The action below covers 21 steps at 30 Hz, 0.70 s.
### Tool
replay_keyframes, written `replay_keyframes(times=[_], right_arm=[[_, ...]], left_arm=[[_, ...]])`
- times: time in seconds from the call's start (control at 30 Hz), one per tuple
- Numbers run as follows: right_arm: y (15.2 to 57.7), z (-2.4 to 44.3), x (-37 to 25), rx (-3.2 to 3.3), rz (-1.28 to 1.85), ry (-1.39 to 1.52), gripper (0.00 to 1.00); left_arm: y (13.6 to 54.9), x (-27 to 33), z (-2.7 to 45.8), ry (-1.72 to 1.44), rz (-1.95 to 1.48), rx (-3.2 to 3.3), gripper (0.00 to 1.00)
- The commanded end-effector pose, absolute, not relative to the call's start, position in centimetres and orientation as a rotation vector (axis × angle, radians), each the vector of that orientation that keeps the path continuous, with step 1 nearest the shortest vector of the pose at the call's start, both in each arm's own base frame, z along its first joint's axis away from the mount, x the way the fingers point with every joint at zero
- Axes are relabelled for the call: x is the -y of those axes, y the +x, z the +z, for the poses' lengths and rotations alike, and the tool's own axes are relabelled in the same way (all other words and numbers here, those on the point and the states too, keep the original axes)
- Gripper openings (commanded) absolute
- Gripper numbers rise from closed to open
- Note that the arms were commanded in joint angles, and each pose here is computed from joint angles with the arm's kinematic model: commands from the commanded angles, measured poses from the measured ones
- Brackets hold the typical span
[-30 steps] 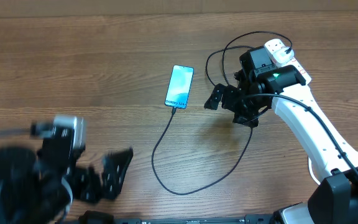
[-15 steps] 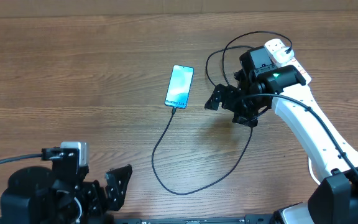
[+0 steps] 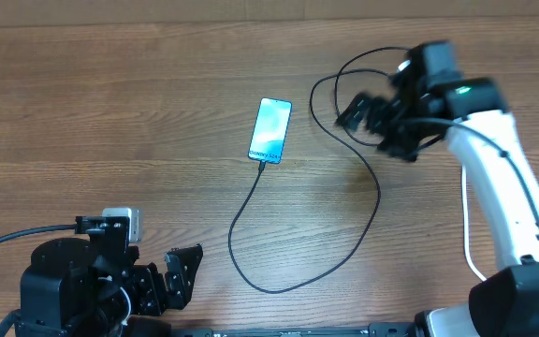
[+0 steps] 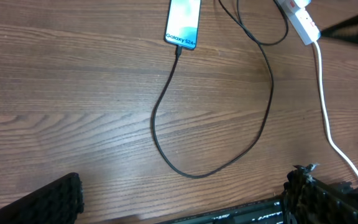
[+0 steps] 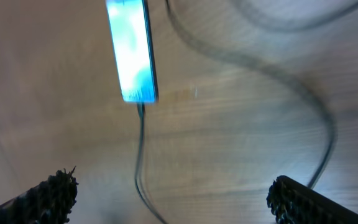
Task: Plug charger to phone and switch on socket
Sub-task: 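Move the right gripper over the white power strip's switch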
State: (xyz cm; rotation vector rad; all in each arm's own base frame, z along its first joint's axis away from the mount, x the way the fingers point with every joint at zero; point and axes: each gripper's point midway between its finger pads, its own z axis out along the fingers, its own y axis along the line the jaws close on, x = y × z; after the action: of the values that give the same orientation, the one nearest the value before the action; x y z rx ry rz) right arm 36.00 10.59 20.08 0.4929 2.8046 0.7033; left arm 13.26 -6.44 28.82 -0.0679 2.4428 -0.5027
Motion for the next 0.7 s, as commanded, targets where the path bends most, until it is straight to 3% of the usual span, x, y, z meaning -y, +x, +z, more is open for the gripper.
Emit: replay_keyframes(times=[0.0,0.27,0.47,0.67], right_arm=[[38.4,23.9,-6.5,-2.665,0.57,0.528,1.0],[41.4,28.6,1.9,-2.526,0.31,0.582,1.0],[45.7,28.9,5.5,-2.471,0.186,0.495,1.0],[48.6,27.2,12.5,-2.368,-0.167,0.635,1.0]], left_arm=[[13.2,6.4,28.8,-0.084,-0.505,-2.438,0.99],[13.2,6.4,28.8,-0.084,-0.504,-2.439,1.0],[13.2,6.4,28.8,-0.084,-0.505,-2.438,1.0],[13.2,6.4,28.8,-0.084,-0.504,-2.438,0.99]])
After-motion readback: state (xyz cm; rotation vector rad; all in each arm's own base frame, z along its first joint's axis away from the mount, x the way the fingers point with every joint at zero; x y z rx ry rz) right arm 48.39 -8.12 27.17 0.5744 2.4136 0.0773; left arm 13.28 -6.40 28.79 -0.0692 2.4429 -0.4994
